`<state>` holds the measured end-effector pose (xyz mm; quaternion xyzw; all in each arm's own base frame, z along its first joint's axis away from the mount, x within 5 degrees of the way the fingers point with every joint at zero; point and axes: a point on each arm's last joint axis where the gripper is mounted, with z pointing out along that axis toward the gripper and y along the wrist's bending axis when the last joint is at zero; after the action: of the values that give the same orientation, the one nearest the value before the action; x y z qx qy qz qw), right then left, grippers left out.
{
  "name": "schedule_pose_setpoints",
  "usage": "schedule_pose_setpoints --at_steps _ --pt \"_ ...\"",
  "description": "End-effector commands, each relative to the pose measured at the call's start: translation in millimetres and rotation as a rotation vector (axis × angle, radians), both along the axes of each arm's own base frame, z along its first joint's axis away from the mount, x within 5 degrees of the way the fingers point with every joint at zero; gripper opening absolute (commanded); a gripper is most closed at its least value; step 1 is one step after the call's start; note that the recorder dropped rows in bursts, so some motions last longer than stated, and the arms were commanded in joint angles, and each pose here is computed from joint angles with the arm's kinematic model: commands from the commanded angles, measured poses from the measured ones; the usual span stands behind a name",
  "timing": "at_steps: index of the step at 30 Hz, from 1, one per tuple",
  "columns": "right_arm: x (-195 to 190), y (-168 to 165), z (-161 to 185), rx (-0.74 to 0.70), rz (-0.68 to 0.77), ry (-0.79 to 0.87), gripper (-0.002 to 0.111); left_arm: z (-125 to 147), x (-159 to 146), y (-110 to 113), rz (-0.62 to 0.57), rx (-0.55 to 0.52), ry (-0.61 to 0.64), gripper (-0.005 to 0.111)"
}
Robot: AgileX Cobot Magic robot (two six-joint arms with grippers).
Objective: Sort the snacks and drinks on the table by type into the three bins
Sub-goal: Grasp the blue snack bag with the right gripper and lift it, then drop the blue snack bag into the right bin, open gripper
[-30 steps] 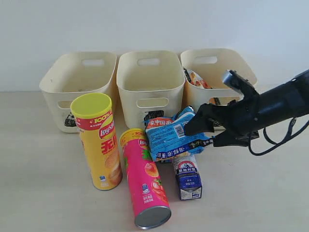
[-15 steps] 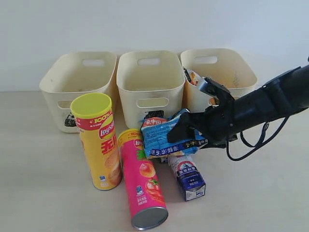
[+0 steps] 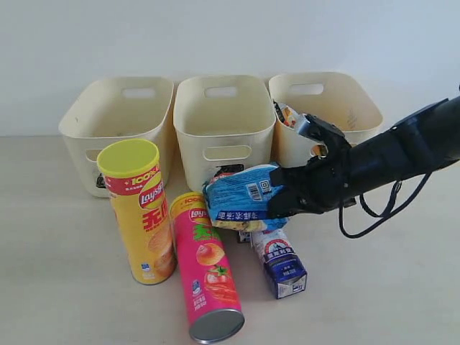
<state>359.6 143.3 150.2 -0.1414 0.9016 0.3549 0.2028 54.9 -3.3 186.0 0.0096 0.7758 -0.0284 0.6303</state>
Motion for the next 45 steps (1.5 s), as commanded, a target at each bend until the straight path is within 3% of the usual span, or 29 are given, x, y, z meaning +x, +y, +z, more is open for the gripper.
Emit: schedule_pose_setpoints --at_steps 1,16,25,35,45 --pt "2.0 -12.6 21.2 0.022 0.011 -0.059 0.001 1.9 -0.2 0.1 0.004 -0.012 -0.013 0.004" --pt "-21.5 -22.3 89.8 0.091 0.132 -0.195 0.000 1.9 -0.2 0.1 0.004 -0.012 -0.013 0.004" --pt "-23.1 -51.9 131.2 0.058 -0.008 -0.345 0.000 2.1 -0.2 0.1 0.004 -0.012 -0.015 0.004" --pt "21.3 -66.8 159.5 -0.072 -0.190 -0.504 0.000 2.1 -0.2 0.1 0.004 -0.012 -0.015 0.004" --pt "93.3 -83.4 118.4 -0.310 -0.322 -0.579 0.000 1.9 -0.2 0.1 0.004 -0.012 -0.013 0.004"
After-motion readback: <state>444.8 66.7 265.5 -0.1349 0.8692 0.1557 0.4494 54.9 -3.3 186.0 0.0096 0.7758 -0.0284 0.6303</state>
